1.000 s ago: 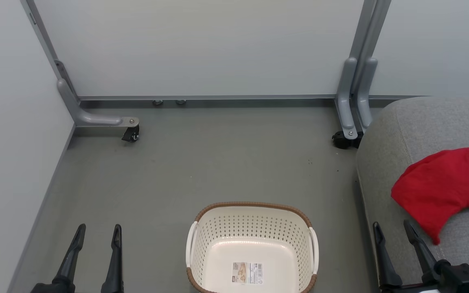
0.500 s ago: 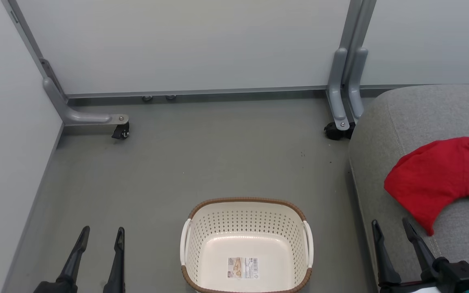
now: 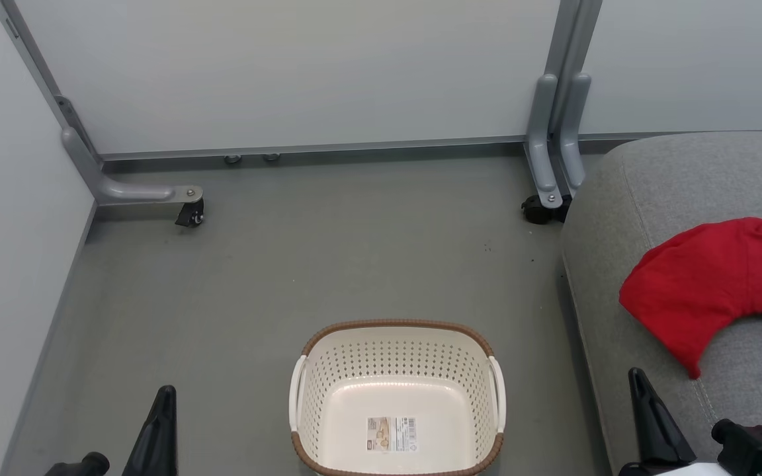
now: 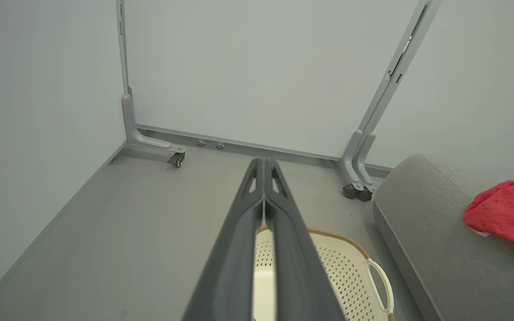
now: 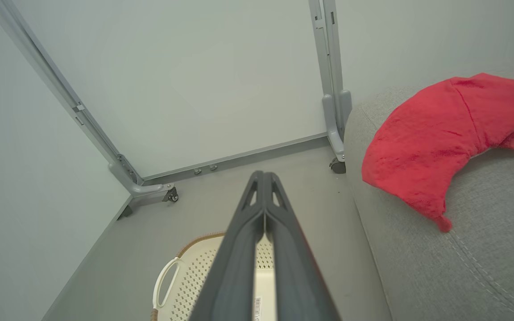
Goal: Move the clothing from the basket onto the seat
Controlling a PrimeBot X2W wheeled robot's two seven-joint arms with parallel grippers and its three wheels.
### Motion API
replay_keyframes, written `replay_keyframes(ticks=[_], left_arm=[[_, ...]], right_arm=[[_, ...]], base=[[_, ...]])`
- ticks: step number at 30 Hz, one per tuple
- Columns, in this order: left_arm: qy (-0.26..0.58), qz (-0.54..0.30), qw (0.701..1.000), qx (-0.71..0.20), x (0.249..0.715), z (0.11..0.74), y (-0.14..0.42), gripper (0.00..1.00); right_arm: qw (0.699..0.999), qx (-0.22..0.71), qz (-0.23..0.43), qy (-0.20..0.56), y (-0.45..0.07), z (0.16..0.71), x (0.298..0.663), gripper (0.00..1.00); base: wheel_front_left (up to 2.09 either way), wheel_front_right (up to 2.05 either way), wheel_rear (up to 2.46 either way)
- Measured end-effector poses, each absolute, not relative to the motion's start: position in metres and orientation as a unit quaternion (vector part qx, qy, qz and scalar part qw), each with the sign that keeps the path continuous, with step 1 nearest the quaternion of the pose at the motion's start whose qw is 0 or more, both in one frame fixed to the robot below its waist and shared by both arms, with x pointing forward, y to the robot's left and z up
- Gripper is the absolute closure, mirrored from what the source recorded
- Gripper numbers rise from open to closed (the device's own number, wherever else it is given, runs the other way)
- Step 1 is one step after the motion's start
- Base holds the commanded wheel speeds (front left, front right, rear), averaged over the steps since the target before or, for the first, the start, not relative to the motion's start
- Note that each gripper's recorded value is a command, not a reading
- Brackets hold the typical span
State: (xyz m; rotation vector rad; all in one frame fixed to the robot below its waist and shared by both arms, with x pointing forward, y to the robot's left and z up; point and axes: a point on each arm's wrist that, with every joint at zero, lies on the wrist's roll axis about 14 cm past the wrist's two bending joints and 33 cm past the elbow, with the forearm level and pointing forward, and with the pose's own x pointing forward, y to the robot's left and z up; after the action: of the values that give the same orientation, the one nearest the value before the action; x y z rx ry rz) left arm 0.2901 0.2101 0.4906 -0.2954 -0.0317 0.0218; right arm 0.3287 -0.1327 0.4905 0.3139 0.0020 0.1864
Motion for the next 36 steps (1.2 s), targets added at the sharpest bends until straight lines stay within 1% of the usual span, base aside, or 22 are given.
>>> replay_keyframes(ticks=[18,36], left_arm=[[-0.008,0.034,0.957,-0.288,0.310,0.488,0.219,1.00],[-0.006,0.041,0.914,-0.403,0.328,0.491,0.221,1.00]], right_arm=[[0.953,0.298,0.057,0.015,-0.148,0.490,0.345,1.00],[0.911,0.411,0.032,0.023,-0.160,0.491,0.358,1.00]], base=[[0.00,0.00,0.00],[0.00,0.00,0.00]])
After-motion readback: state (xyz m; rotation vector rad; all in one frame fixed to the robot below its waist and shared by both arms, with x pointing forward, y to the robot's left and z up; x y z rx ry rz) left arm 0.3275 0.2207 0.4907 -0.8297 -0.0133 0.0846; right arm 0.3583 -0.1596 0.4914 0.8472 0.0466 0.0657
